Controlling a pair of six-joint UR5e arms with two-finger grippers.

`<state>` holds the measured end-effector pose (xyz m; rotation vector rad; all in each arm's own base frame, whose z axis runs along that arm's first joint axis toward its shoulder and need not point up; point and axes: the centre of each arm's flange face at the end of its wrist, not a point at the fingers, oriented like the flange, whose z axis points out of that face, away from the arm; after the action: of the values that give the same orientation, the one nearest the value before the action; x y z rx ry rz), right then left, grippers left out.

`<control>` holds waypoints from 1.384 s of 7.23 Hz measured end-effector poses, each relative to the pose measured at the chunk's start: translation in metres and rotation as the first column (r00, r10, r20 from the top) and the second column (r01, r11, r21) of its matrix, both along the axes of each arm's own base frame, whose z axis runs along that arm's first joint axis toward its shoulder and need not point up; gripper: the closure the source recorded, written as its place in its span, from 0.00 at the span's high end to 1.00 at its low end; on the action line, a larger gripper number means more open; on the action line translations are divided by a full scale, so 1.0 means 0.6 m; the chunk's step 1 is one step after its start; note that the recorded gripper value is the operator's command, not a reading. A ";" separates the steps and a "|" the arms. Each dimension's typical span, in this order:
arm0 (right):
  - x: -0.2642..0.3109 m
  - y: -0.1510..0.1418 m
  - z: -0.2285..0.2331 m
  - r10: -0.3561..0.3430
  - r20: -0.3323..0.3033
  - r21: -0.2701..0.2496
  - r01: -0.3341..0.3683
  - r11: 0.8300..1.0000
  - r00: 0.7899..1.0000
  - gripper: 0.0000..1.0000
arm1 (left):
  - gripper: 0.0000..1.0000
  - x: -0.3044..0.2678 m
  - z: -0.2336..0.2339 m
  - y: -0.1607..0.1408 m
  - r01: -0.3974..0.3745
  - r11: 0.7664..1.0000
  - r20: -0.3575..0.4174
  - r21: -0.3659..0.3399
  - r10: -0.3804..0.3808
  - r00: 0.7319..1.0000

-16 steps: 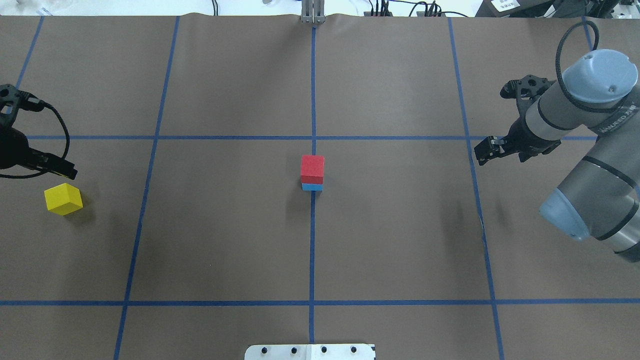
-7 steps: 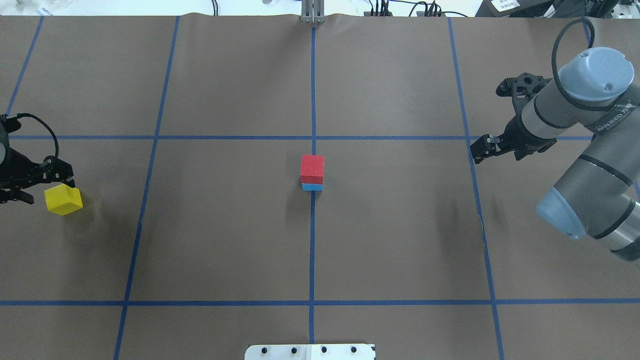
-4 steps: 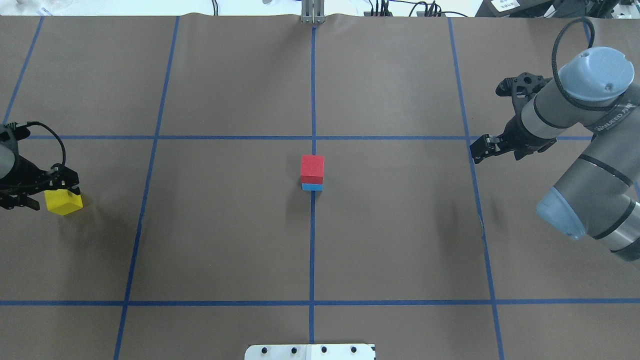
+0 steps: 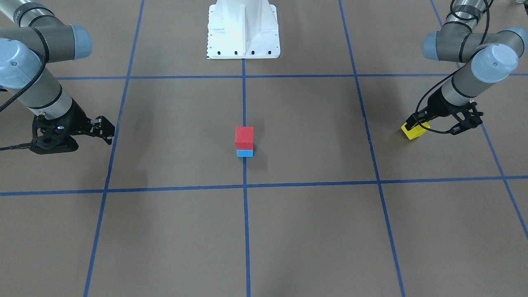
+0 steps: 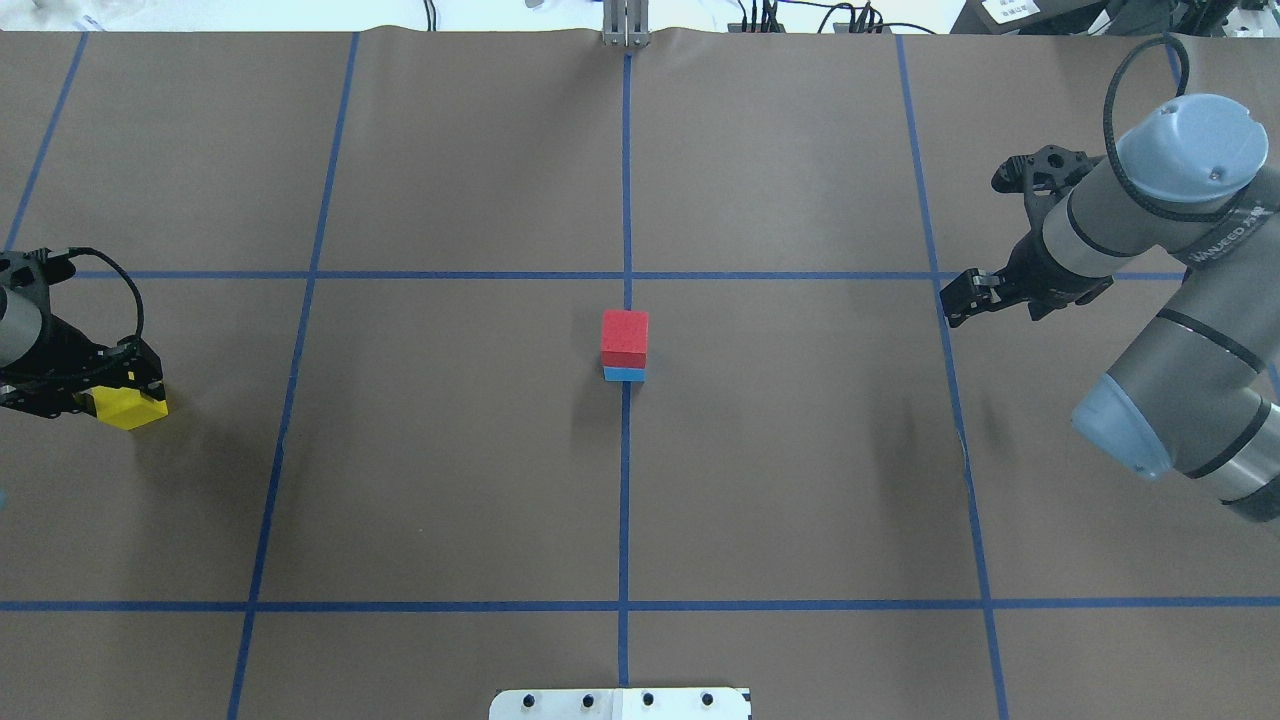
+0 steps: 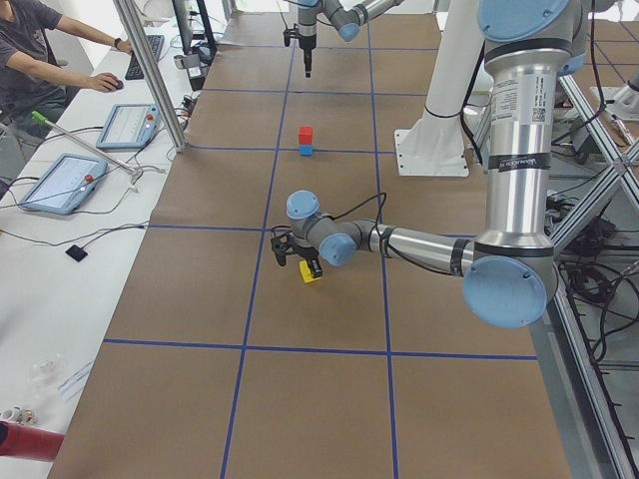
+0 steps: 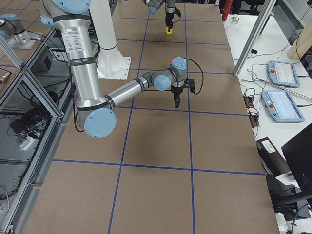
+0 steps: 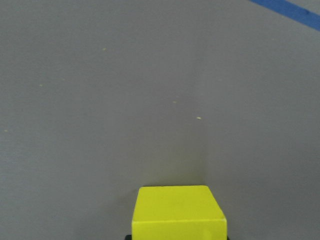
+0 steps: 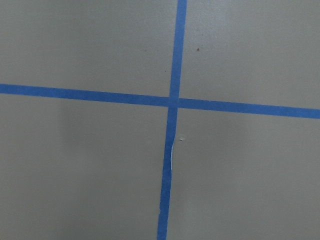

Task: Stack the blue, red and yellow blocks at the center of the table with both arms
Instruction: 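Carry the yellow cube with the left gripper above the red cube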

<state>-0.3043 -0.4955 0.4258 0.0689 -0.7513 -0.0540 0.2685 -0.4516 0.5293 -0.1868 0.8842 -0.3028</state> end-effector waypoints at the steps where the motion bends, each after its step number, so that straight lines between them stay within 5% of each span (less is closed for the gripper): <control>1: 0.000 0.000 0.000 0.000 0.000 0.000 0.000 1.000 1.000 1.00 | 0.00 0.016 -0.094 -0.014 -0.021 0.999 -0.061 0.031 0.023 0.998; 3: 0.000 0.000 0.000 -0.001 0.000 0.000 0.001 1.000 1.000 1.00 | 0.00 0.085 -0.376 -0.060 -0.040 0.996 -0.110 0.079 0.049 0.993; 5: 0.000 -0.001 -0.001 -0.001 0.001 0.001 0.001 1.000 1.000 1.00 | 0.00 0.196 -0.592 -0.029 -0.079 0.989 -0.070 0.124 0.088 0.994; 7: 0.001 -0.001 -0.002 0.000 0.001 0.002 0.000 1.000 1.000 1.00 | 0.00 0.319 -0.687 0.002 -0.112 0.971 -0.016 0.210 0.118 0.993; 10: 0.002 0.000 -0.002 0.001 0.001 0.003 -0.001 1.000 1.000 1.00 | 0.00 0.465 -0.739 -0.026 -0.149 0.955 0.083 0.255 0.132 0.988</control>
<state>-0.3033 -0.4957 0.4247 0.0720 -0.7524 -0.0543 0.5474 -0.4671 0.0860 0.0049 0.8323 -0.0578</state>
